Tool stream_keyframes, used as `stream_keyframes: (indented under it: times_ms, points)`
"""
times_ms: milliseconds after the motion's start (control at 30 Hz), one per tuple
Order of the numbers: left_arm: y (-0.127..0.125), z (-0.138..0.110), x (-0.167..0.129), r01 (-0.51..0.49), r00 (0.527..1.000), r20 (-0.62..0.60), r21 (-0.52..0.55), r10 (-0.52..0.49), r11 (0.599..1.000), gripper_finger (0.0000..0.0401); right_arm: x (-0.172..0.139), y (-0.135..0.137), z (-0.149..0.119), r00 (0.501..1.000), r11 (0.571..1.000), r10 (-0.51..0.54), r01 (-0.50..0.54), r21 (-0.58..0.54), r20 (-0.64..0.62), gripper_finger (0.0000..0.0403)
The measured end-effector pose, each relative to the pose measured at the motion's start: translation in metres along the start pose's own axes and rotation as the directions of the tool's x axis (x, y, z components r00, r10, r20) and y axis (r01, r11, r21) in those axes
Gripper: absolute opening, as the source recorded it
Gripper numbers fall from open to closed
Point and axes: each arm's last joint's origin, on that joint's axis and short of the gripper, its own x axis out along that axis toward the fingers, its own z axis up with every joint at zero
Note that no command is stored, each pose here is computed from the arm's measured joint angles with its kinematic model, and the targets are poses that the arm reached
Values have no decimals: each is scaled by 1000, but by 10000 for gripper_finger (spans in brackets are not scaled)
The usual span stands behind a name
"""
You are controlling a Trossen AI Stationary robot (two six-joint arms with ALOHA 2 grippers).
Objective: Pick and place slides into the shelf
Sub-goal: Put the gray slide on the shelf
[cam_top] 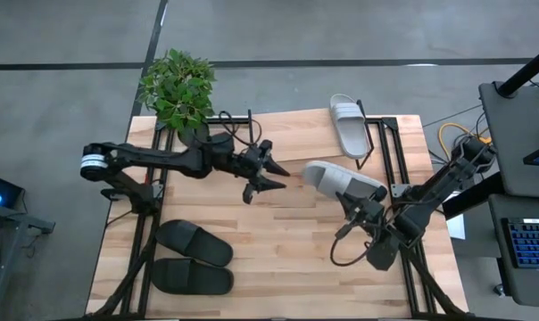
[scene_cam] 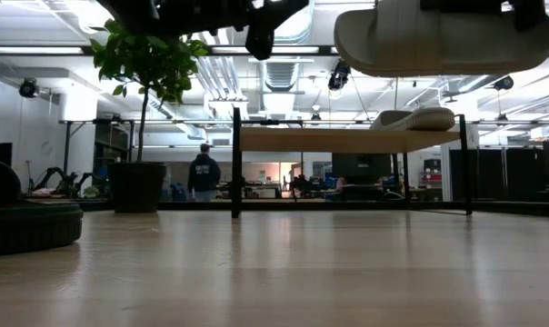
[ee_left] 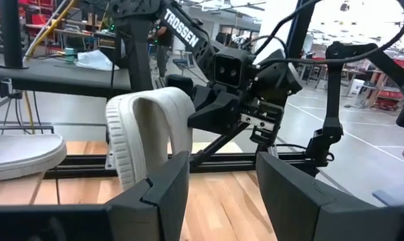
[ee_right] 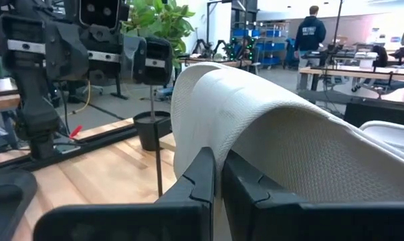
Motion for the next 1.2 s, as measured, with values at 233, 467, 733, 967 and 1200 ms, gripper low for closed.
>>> stream_keyframes:
  times_ms: [233,467,733,967,1200]
  points:
    - [-5,-8,19,48,998,48,26,-49,999,160,4,-2,3,1000,1000,-19,19,16,0,9]
    - [-6,-14,24,8,998,56,26,-9,1000,160,5,4,13,1000,998,-22,21,-51,0,9]
    - [-13,-11,30,-99,992,84,77,93,992,160,8,10,25,1000,995,-28,28,-94,-3,9]
    - [-14,-5,32,-127,988,101,78,119,989,160,10,12,25,999,997,1,-4,-82,-36,9]
    - [-15,-3,33,-137,986,107,67,129,988,160,12,12,27,999,994,-3,-1,-106,-38,9]
